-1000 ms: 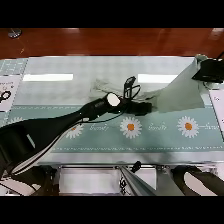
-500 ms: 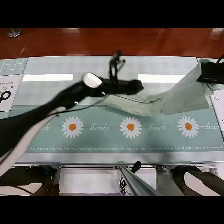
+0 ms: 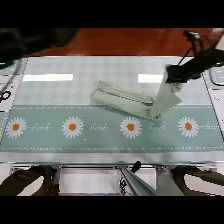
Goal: Fold the shirts.
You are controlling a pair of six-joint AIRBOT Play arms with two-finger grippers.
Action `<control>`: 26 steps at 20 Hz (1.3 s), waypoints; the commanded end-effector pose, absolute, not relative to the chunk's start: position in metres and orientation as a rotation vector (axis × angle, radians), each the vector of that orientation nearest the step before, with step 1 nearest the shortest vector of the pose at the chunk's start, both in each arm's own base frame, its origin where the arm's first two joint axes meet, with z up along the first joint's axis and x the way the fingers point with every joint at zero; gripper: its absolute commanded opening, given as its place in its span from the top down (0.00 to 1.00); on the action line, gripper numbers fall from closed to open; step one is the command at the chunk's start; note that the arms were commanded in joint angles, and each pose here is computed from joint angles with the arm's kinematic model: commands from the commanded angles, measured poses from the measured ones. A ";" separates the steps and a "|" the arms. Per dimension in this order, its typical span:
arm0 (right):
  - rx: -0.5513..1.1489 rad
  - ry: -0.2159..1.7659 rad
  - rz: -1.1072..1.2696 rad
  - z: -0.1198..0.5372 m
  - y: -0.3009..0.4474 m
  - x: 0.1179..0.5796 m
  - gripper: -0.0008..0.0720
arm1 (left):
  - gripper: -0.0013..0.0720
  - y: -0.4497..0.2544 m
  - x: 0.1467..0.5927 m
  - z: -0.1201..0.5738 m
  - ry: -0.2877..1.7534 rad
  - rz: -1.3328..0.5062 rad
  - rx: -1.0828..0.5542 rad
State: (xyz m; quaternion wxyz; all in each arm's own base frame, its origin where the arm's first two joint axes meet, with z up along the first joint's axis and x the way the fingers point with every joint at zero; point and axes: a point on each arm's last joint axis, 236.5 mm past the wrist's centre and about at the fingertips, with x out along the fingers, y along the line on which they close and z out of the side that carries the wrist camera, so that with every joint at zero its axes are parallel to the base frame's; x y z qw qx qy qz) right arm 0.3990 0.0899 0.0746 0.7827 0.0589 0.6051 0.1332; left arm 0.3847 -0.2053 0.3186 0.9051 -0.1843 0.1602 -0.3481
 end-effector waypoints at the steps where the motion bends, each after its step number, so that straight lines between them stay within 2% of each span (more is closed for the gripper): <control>1: 0.092 1.316 0.340 0.045 0.141 0.411 0.95 | 0.96 -0.146 0.353 0.343 0.290 -0.609 -0.295; 7: 0.141 1.180 0.449 0.032 0.231 0.436 0.95 | 0.96 -0.130 0.302 0.335 0.379 -0.600 -0.222; 12: 0.201 1.037 0.532 0.053 0.283 0.447 0.95 | 0.96 -0.127 0.292 0.324 0.424 -0.576 -0.223; 13: 0.209 1.019 0.544 0.057 0.290 0.448 0.87 | 0.96 -0.127 0.293 0.321 0.430 -0.575 -0.225; 14: 0.210 1.009 0.552 0.058 0.295 0.447 0.74 | 0.96 -0.127 0.293 0.319 0.436 -0.575 -0.228; 17: 0.248 1.011 0.596 0.059 0.314 0.441 0.42 | 0.96 -0.126 0.295 0.309 0.458 -0.572 -0.236; 18: 0.235 1.007 0.609 0.059 0.314 0.440 0.35 | 0.96 -0.126 0.296 0.305 0.468 -0.572 -0.240; 20: 0.186 1.033 0.616 0.056 0.303 0.436 0.34 | 0.96 -0.126 0.298 0.293 0.494 -0.568 -0.248; 22: 0.071 1.119 0.557 0.043 0.261 0.428 0.34 | 0.96 -0.124 0.300 0.279 0.525 -0.559 -0.253; 24: -0.136 1.248 0.404 0.027 0.184 0.417 0.34 | 0.96 -0.122 0.302 0.266 0.554 -0.548 -0.255; 26: -0.341 1.413 0.152 0.018 0.079 0.401 0.35 | 0.96 -0.120 0.304 0.256 0.576 -0.538 -0.256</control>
